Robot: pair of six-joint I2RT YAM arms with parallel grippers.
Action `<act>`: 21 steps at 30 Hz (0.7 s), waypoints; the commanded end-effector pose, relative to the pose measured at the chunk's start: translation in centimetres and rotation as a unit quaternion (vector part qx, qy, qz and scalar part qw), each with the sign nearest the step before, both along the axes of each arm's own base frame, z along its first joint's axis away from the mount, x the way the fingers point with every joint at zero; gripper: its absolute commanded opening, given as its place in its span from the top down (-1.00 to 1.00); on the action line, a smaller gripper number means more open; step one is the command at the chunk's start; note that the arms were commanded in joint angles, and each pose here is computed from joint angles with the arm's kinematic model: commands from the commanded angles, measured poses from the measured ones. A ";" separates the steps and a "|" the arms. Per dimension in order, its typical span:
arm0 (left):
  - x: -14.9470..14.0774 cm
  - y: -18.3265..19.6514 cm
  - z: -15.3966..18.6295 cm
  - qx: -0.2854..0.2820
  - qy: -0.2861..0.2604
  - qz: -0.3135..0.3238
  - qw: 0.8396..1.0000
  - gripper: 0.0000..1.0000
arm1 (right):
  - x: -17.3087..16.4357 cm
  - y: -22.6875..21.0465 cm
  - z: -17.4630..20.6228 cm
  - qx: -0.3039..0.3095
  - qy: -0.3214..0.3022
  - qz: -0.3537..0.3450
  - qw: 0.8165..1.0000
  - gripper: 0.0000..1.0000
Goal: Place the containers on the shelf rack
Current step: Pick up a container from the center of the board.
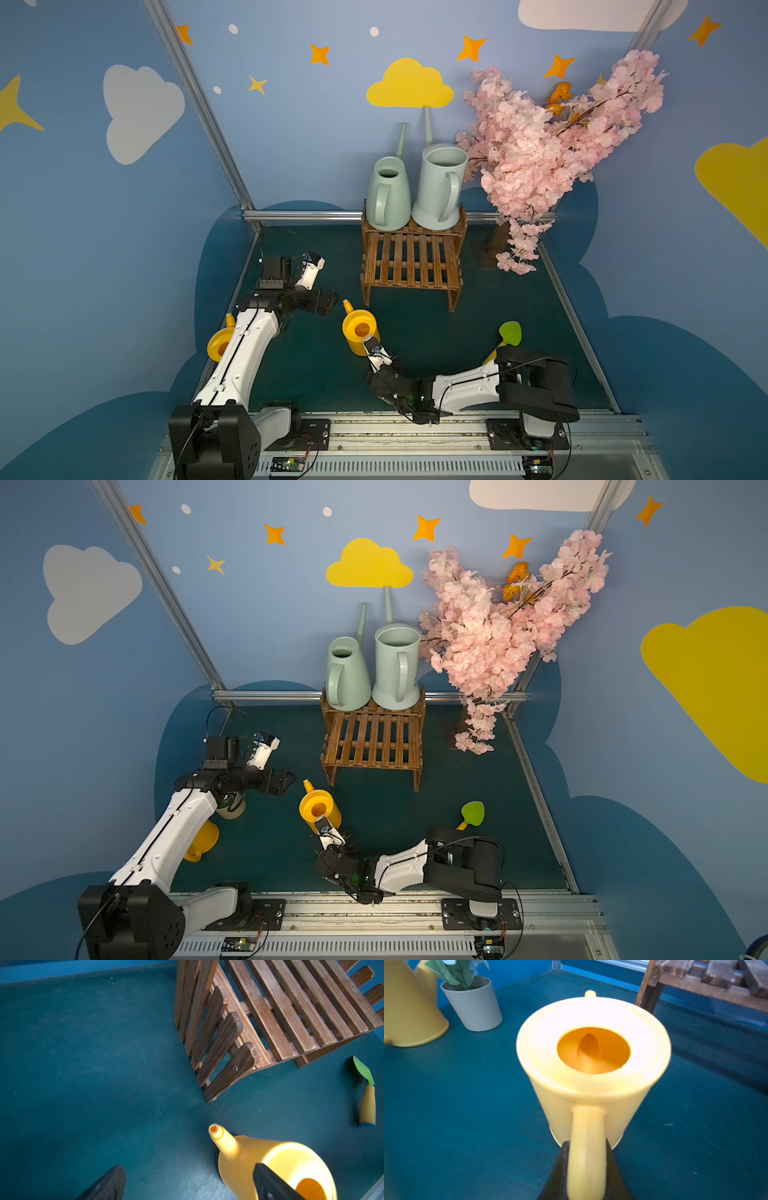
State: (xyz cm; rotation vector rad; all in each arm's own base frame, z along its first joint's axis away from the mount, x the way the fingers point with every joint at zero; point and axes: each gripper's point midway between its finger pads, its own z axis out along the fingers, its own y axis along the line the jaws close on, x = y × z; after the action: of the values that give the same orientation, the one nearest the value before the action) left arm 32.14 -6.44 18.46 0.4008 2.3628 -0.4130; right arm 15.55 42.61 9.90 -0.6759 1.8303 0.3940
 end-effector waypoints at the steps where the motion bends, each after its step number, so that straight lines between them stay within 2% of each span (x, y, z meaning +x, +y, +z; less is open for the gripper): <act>1: 0.4 -0.2 1.9 -0.018 -0.021 0.009 1.000 -1.00 | -0.9 0.4 4.6 0.015 0.006 0.011 1.000 0.99; 8: 0.7 0.1 5.1 -0.030 -0.041 0.023 0.998 -1.00 | -2.6 -3.7 8.3 -0.054 0.057 0.013 0.997 0.94; 10: 0.7 0.0 6.0 -0.047 -0.053 0.027 0.997 -1.00 | -3.1 -5.0 9.6 -0.060 0.065 0.012 0.996 0.93; 14: 0.7 -0.6 6.6 -0.069 -0.070 0.020 0.995 -1.00 | -2.6 -8.5 12.1 -0.047 0.070 -0.039 0.996 0.97; 21: -0.9 -4.6 7.3 -0.120 -0.061 -0.080 0.988 -1.00 | -0.5 -13.7 15.9 -0.008 0.025 -0.125 0.992 1.00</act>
State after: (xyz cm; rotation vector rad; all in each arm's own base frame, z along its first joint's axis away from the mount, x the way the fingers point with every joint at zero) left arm 32.31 -8.60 25.06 0.3854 2.1815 -0.5884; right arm 13.72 31.98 23.51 -0.5764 1.9863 0.3012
